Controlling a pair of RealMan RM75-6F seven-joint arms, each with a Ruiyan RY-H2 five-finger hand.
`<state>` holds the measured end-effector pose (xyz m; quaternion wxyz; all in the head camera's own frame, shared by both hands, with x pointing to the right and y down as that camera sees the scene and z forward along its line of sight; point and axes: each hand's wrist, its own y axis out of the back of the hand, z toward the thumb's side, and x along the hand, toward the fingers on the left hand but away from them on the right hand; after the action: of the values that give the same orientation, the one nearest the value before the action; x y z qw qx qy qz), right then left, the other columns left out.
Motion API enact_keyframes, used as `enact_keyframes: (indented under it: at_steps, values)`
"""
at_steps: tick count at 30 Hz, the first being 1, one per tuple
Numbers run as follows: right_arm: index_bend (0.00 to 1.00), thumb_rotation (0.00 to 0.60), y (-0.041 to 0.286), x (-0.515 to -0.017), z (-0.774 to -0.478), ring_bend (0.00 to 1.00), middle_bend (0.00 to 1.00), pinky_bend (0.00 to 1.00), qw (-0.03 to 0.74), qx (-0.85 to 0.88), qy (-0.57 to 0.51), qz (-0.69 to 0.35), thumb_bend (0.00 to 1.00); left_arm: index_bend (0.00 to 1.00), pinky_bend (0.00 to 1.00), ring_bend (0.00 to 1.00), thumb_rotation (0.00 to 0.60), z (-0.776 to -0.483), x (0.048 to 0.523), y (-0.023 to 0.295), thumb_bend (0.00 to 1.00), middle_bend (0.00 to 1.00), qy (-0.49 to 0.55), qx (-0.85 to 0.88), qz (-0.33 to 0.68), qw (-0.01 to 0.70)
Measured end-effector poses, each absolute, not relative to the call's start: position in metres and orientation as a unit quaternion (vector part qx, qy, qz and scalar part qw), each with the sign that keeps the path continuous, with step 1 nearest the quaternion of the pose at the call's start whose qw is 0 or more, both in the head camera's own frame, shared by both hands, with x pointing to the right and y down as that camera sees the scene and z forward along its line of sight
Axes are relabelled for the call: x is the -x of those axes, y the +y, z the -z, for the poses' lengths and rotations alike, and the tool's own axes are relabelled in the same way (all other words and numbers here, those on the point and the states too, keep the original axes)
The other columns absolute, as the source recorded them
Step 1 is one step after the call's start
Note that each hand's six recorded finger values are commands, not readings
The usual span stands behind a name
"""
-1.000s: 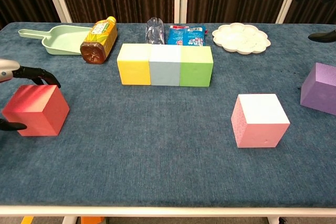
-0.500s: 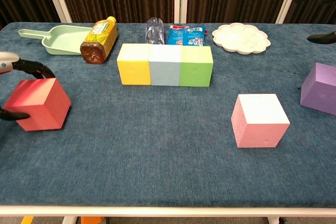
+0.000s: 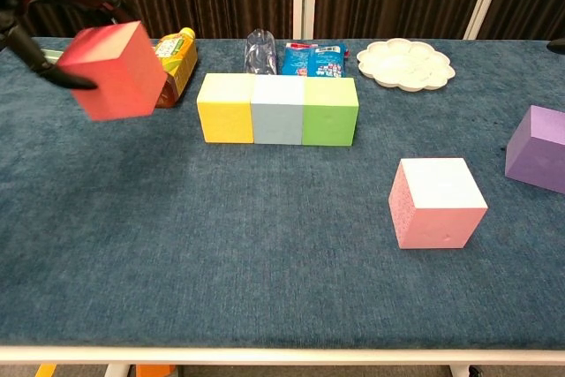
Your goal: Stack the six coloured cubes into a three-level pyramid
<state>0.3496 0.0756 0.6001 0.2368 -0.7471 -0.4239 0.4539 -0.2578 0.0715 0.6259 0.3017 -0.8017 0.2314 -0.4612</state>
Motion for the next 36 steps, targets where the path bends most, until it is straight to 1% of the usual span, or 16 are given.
enact_keyframes:
  at_steps: [7, 12, 16, 26, 36]
  values:
    - [0.00, 0.600, 0.072, -0.355, -0.593, 0.00, 0.10, 0.00, 0.239, 0.743, -0.429, -0.455, 0.20, 0.36, 0.14, 0.17, 0.600, -0.621, 0.210, 0.038, 0.25, 0.20, 0.214, 0.814, 0.449, 0.301]
    - [0.00, 0.600, 0.072, -0.357, -0.591, 0.00, 0.10, 0.00, 0.238, 0.741, -0.430, -0.457, 0.20, 0.36, 0.14, 0.17, 0.600, -0.625, 0.179, 0.019, 0.25, 0.20, 0.196, 0.814, 0.449, 0.312]
    - [0.00, 0.600, 0.071, -0.359, -0.591, 0.00, 0.10, 0.00, 0.238, 0.740, -0.431, -0.459, 0.20, 0.36, 0.13, 0.17, 0.600, -0.631, 0.158, 0.007, 0.25, 0.20, 0.179, 0.808, 0.451, 0.334]
    - [0.00, 0.600, 0.071, -0.366, -0.594, 0.00, 0.10, 0.00, 0.233, 0.737, -0.433, -0.464, 0.20, 0.36, 0.13, 0.17, 0.600, -0.652, 0.139, 0.001, 0.25, 0.20, 0.140, 0.796, 0.459, 0.368]
    - [0.00, 0.600, 0.070, -0.367, -0.598, 0.00, 0.10, 0.00, 0.230, 0.737, -0.432, -0.466, 0.20, 0.35, 0.13, 0.17, 0.600, -0.660, 0.132, -0.003, 0.25, 0.20, 0.138, 0.797, 0.470, 0.354]
